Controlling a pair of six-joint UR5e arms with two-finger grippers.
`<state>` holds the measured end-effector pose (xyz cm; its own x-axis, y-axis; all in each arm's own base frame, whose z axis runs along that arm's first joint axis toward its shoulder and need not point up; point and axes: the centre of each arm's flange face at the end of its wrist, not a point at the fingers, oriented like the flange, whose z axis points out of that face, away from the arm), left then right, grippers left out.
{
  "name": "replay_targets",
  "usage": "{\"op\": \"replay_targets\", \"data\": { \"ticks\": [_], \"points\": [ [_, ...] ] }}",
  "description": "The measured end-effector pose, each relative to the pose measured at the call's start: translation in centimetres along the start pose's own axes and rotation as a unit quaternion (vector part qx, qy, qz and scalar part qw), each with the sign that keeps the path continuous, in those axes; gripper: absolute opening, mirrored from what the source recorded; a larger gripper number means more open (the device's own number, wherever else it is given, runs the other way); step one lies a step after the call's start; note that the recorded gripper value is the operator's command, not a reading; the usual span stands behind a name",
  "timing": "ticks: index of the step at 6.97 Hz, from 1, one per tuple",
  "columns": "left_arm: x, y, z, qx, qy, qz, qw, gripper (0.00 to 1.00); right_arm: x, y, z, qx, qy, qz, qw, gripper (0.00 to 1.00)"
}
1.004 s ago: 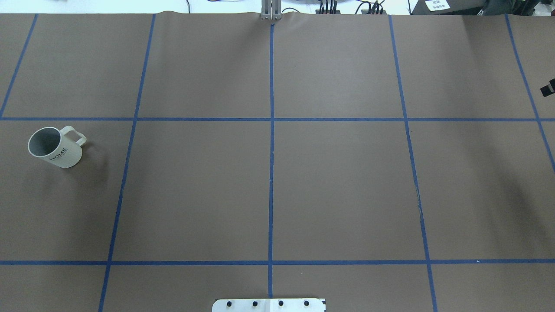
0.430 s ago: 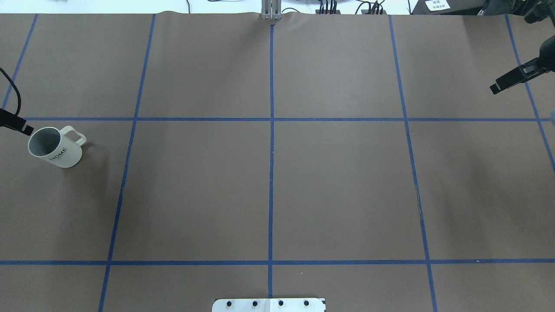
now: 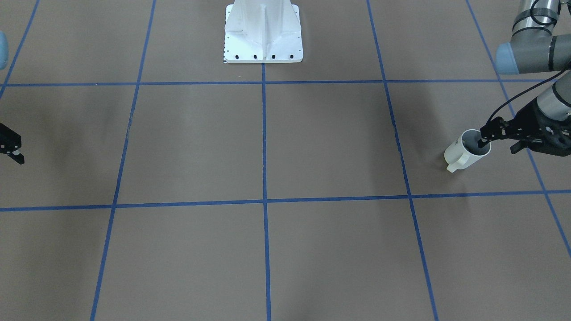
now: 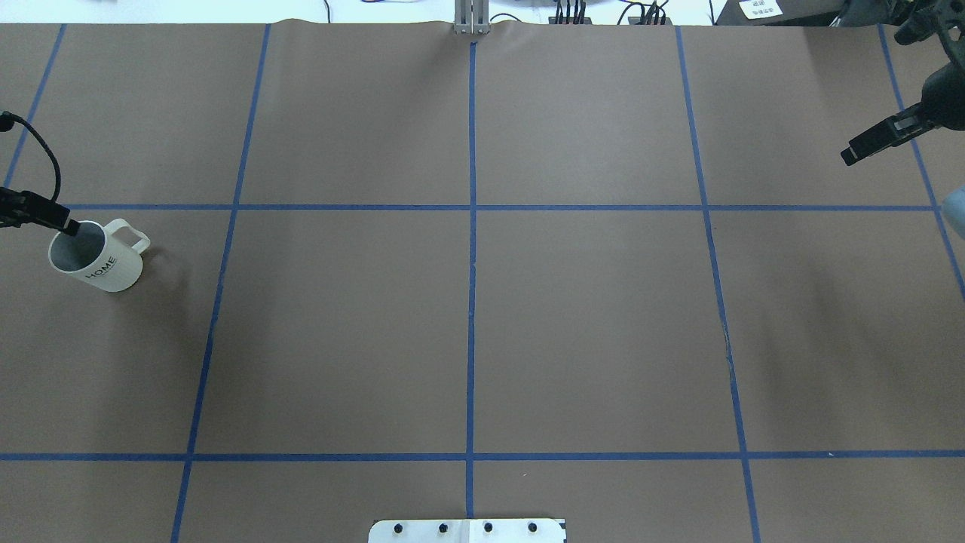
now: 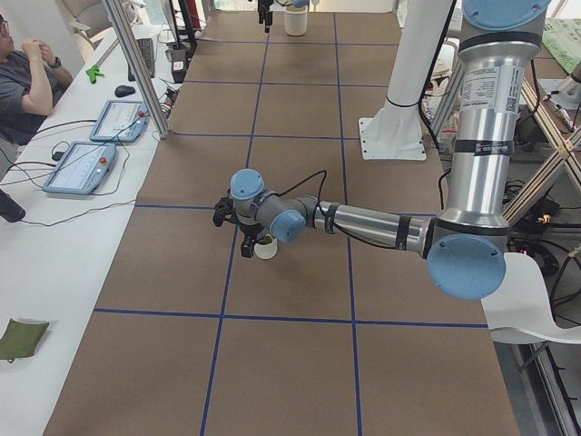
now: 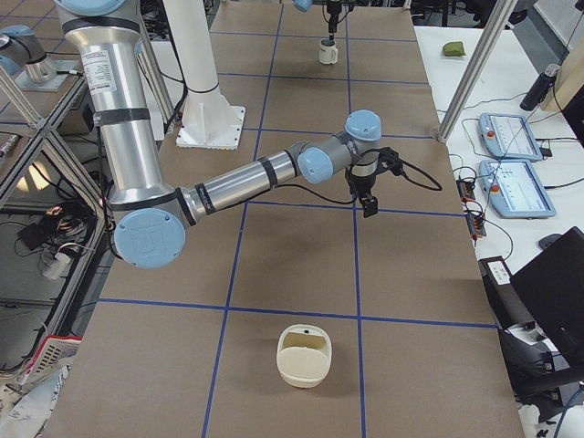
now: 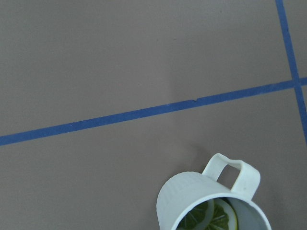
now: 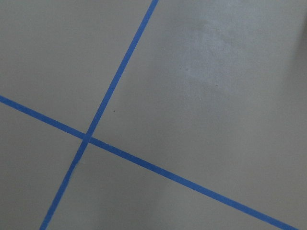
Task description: Left arm hands cup to right arm to dump lemon
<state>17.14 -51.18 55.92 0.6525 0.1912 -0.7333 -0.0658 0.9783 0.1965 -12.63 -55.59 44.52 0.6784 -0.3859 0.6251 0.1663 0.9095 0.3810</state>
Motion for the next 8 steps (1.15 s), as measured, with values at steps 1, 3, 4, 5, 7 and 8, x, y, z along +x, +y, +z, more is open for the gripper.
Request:
{"op": "replay_targets", "data": {
  "ticks": [1,3,4,5,7,8],
  "points": [
    [0.4,0.1,0.8,0.002,-0.015,0.003,0.9999,0.32,0.0,0.0,0.0,0.0,0.0,0.0,1.0,1.0],
    [0.8,0.6,1.8,-0.003,-0.025,0.007,0.9997,0.0,-0.1,0.0,-0.1,0.001,0.0,-0.001,1.0,1.0],
    [0.8,0.9,2.0,-0.005,-0.026,0.009,0.9996,0.0,-0.1,0.0,-0.1,0.001,0.0,-0.001,1.0,1.0],
    [0.9,1.0,2.1,-0.006,-0.026,0.012,0.9996,0.0,-0.2,-0.1,-0.2,0.002,0.0,-0.002,1.0,1.0],
    [1.6,0.9,1.2,0.001,-0.022,0.019,0.9996,0.0,-0.5,-0.4,-0.5,0.007,0.0,-0.005,1.0,1.0],
    [2.3,0.6,0.3,0.008,-0.018,0.019,0.9996,0.0,-1.1,-1.3,-1.0,0.014,0.0,-0.011,0.9998,1.0]
  ]
}}
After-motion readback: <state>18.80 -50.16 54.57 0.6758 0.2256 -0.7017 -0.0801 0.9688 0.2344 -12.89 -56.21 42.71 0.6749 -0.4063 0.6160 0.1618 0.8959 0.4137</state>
